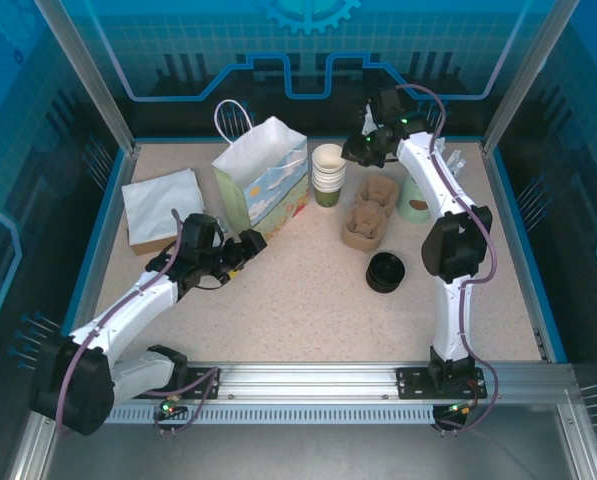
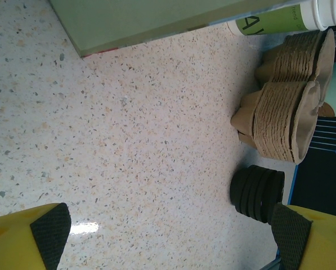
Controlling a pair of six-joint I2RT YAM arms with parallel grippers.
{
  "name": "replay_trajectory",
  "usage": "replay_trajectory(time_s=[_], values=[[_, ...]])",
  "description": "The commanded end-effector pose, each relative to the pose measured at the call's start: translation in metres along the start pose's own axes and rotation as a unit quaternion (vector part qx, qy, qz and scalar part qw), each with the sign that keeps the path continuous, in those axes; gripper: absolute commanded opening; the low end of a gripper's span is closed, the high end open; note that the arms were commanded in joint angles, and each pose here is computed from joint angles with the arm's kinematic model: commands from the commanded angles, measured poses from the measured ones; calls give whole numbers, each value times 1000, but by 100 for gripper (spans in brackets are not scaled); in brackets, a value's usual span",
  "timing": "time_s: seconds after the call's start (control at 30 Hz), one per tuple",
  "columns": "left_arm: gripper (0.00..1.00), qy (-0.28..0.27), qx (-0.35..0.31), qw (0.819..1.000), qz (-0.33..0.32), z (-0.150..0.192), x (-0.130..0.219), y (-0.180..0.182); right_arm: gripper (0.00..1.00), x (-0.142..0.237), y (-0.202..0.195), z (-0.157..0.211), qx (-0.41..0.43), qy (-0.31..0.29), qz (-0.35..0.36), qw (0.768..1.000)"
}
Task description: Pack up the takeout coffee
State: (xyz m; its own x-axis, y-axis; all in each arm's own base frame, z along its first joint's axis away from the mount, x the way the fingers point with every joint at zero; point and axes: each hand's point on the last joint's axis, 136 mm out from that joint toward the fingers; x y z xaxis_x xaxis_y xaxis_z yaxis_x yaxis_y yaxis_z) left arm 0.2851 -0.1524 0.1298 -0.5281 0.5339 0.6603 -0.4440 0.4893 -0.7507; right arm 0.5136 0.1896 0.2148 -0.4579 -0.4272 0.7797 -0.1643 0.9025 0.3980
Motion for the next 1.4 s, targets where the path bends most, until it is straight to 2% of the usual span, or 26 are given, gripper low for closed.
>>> replay_trajectory(time_s=[0.0, 0.1, 0.33, 0.5, 0.73, 1.03, 1.37], values=[[95, 7, -2, 1000, -5, 6, 2, 4, 11, 1, 2, 1, 7, 9, -1, 1000], [96, 6, -4, 1000, -5, 5, 3, 4, 9, 1, 0, 2, 8, 11, 3, 1000], [96, 3, -7, 1000, -6, 5, 5, 3, 25, -2, -2, 4, 12, 17, 11, 1000], [96, 3, -7, 1000, -9, 4, 4, 4, 28, -4, -6, 3, 13, 16, 15, 1000], [96, 3, -8, 1000, -10, 5, 5, 4, 23, -14, -5, 3, 6, 27, 5, 1000], [96, 1, -9, 1000, -9, 4, 6, 4, 9, -8, -2, 1, 12, 23, 7, 1000], [96, 1, -10, 1000, -6, 4, 8, 1, 7, 15, 5, -7, 20, 7, -2, 1000]])
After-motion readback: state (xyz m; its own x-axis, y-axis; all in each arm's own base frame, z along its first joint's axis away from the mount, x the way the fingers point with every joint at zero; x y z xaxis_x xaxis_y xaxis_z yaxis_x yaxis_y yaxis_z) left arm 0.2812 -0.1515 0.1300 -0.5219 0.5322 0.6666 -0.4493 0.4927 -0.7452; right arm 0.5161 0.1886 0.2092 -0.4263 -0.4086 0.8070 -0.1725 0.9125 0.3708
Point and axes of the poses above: each hand's point on the last joint's axis, 136 mm out from that joint toward the fingers, its own x axis back along the fingers, its own y axis along the line the jaws close on, z = x × y, and after that the axes turned 13 degrees about x, right-handed
